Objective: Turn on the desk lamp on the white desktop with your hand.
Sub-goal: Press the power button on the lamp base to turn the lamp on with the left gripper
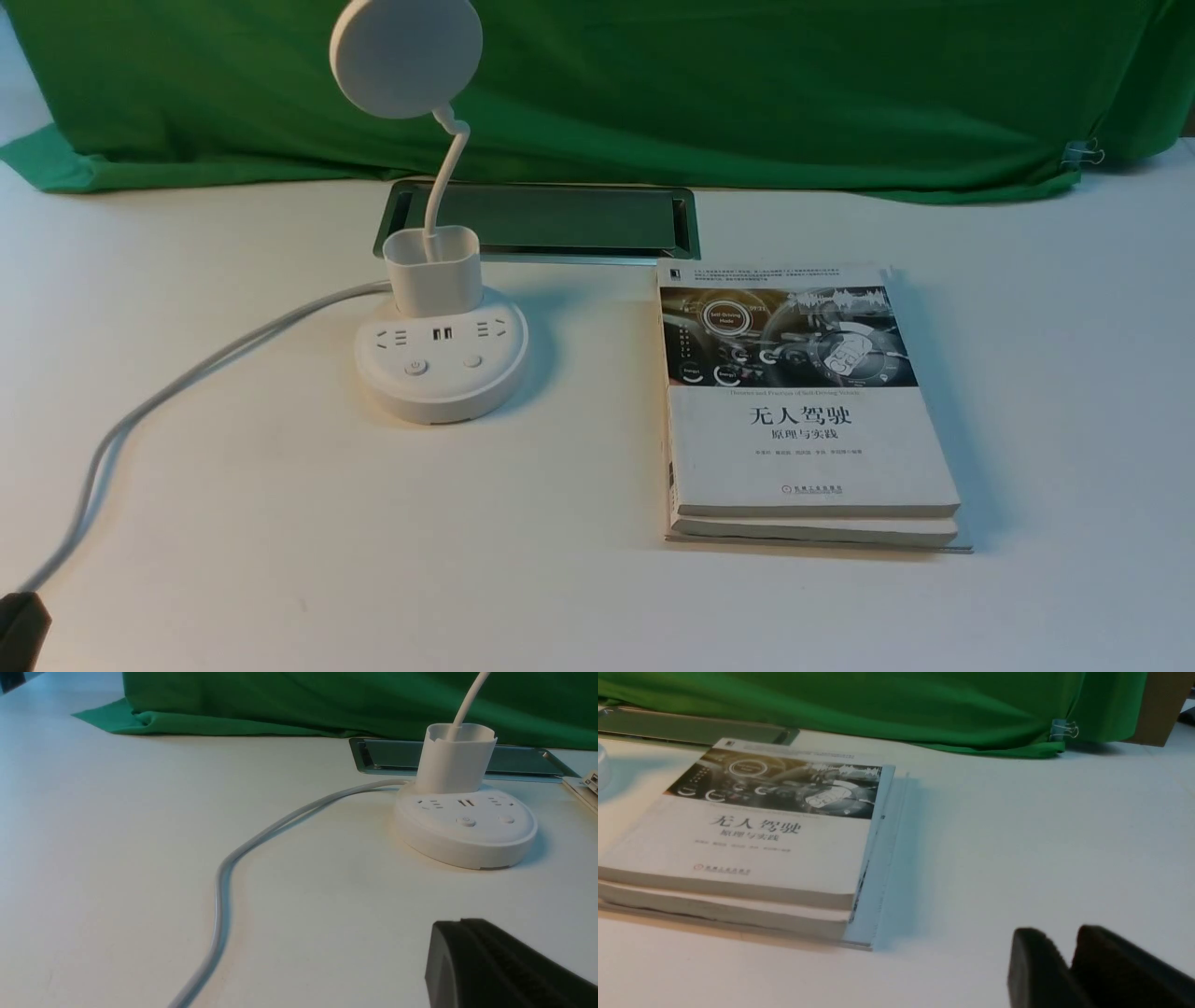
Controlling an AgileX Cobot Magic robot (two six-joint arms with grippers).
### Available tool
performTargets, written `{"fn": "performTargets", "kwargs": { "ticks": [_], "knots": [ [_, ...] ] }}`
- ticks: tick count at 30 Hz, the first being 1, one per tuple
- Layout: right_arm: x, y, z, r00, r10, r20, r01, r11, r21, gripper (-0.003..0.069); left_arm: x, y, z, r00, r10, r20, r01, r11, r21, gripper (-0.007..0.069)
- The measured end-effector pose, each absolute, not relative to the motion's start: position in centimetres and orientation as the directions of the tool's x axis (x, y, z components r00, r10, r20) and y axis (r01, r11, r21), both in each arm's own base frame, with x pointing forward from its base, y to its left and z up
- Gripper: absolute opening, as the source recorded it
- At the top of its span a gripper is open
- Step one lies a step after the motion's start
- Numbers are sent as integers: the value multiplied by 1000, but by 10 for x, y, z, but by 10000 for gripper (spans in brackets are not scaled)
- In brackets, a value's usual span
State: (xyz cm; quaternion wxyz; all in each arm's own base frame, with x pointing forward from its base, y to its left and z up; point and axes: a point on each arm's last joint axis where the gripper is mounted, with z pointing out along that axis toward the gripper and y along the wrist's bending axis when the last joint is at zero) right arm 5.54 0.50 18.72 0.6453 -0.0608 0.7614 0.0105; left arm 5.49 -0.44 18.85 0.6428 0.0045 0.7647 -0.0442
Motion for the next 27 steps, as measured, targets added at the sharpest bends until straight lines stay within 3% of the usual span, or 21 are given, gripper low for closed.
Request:
{"fn": "performTargets", "kwargs": {
  "ticks": [13, 17, 22, 25, 27],
  "knots": [
    [55, 5, 187, -160, -79, -984, -106, 992, -62, 216, 55, -4, 190, -157, -45, -987, 64, 996, -56, 1],
    [55, 5, 187, -160, -79, -984, -106, 992, -62, 222, 56, -4, 197, -81, -49, -996, 66, 996, -55, 1],
    [55, 5, 187, -160, -79, -984, -106, 992, -62, 234, 52, -3, 231, 299, -31, -954, 69, 998, -11, 1],
    [55, 5, 187, -160, -79, -984, -106, 992, -62, 236, 43, -3, 251, 521, -34, -853, 65, 998, 0, 1],
    [55, 5, 187, -160, -79, -984, -106, 992, -62, 237, 39, -3, 258, 589, -61, -806, 79, 997, -18, 1]
  ]
}}
